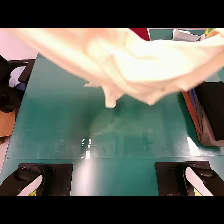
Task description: Fold the shirts.
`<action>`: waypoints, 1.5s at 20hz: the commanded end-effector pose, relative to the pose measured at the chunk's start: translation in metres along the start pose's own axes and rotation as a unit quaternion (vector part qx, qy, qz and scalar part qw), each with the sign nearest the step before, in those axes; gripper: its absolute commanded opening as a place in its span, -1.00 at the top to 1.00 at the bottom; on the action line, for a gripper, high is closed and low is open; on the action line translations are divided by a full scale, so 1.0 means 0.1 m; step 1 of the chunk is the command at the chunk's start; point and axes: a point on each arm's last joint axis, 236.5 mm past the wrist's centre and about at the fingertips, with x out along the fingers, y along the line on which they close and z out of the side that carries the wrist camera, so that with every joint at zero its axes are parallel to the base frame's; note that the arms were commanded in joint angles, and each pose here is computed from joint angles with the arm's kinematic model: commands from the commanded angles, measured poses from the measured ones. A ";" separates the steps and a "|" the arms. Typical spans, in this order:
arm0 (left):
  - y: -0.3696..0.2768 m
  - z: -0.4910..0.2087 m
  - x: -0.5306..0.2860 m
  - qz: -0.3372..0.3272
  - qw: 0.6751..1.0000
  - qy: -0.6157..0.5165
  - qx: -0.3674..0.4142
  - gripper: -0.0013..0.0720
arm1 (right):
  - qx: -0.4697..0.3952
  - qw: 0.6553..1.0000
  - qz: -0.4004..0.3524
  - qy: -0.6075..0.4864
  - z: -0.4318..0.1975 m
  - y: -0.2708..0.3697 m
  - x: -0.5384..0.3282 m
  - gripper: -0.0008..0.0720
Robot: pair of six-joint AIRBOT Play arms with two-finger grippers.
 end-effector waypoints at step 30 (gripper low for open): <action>-0.01 -4.00 1.56 -0.006 0.853 0.510 0.106 0.90 | 0.020 0.885 0.033 0.465 -2.93 0.20 1.77 -0.10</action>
